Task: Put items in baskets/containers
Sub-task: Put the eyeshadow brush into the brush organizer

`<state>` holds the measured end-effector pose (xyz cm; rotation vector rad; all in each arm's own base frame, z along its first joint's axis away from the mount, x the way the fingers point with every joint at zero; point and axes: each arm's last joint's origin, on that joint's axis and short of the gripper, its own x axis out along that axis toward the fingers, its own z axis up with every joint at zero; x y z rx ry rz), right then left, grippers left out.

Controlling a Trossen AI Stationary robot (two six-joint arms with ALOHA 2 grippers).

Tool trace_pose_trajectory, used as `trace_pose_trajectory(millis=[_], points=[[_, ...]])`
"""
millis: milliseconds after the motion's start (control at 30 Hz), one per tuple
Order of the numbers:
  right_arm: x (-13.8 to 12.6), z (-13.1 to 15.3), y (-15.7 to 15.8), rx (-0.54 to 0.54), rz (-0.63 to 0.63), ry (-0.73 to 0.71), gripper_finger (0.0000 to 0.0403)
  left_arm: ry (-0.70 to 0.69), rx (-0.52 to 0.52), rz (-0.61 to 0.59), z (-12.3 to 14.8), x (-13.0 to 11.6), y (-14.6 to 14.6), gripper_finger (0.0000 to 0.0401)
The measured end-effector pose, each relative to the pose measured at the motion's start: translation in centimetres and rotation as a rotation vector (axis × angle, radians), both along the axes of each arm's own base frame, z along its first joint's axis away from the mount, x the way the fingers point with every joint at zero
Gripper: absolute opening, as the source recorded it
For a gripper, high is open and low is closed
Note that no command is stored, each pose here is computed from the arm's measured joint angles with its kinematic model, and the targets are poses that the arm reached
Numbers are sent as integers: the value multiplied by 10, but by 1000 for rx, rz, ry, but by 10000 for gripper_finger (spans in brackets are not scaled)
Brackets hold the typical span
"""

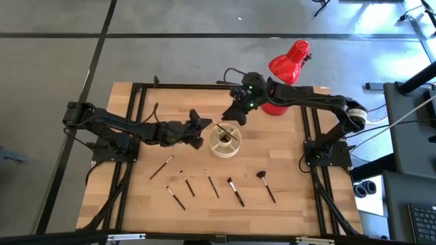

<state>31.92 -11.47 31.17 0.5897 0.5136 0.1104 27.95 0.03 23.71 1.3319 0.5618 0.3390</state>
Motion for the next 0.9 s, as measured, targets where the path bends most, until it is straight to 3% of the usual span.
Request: trace_pose_trajectory(millis=[400, 633, 900], points=[[19, -24, 4, 214, 180, 30, 155, -1, 9, -72, 1, 1, -3, 3], [23, -29, 3, 221, 166, 41, 116, 3, 6, -63, 1, 1, 1, 3], [23, -31, 6, 216, 162, 54, 36, 17, -5, -48, -1, 1, 5, 3]])
